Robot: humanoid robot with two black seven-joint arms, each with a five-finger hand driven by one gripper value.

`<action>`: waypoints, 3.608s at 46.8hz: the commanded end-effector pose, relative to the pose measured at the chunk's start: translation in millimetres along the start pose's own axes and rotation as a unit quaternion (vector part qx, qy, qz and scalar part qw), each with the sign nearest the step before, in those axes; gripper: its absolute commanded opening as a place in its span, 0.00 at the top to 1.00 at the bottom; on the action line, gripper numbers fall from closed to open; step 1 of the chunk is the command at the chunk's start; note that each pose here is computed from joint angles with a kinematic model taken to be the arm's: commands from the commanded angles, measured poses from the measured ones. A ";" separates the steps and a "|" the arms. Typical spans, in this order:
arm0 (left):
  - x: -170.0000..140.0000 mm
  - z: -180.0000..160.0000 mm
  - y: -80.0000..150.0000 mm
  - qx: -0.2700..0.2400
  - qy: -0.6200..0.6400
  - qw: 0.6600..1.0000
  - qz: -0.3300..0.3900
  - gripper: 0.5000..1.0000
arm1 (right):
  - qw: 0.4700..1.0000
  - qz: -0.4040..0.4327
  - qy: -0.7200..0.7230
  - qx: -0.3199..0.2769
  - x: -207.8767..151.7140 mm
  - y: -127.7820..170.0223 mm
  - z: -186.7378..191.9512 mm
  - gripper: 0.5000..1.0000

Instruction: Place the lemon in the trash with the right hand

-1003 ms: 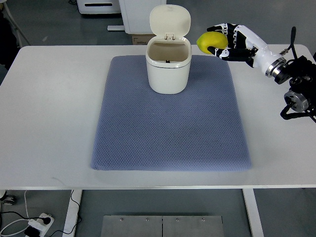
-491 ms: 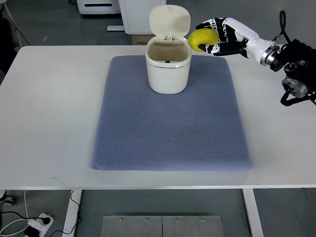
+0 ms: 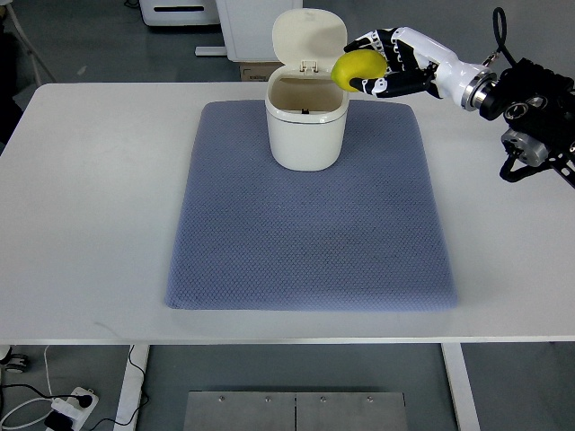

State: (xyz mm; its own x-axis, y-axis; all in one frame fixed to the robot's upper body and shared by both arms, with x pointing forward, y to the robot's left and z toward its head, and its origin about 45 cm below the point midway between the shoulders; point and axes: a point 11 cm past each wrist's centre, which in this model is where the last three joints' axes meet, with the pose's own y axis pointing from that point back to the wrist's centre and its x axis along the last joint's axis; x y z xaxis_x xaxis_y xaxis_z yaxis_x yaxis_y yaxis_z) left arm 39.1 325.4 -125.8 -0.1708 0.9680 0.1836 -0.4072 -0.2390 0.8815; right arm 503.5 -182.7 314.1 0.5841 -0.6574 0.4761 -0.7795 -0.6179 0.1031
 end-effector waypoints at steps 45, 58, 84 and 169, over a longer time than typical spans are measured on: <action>0.0 -0.1 0.0 0.000 0.000 1.000 0.000 0.00 | 0.999 0.011 0.012 -0.033 -34.7 -45.5 -9.1 1.00; 0.0 -0.1 0.0 0.000 0.000 1.000 0.000 0.00 | 0.999 0.016 0.003 -0.033 -35.0 -45.5 -8.3 0.67; 0.0 -0.1 0.0 0.000 0.000 1.000 0.000 0.00 | 0.999 -0.016 -0.010 -0.030 -40.1 -43.7 -9.4 0.16; 0.0 -0.1 0.0 0.000 0.000 1.000 0.000 0.00 | 0.944 0.135 -0.291 -0.080 -18.1 92.7 144.4 0.00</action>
State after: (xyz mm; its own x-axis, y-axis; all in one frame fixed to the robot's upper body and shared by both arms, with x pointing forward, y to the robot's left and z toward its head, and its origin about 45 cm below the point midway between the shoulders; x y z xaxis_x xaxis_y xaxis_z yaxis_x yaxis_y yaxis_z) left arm 39.0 325.4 -125.8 -0.1707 0.9681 0.1836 -0.4071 -0.2390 0.8816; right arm 456.8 -288.9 194.6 0.3512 -0.9351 -0.0470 -0.9159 -0.3535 0.1903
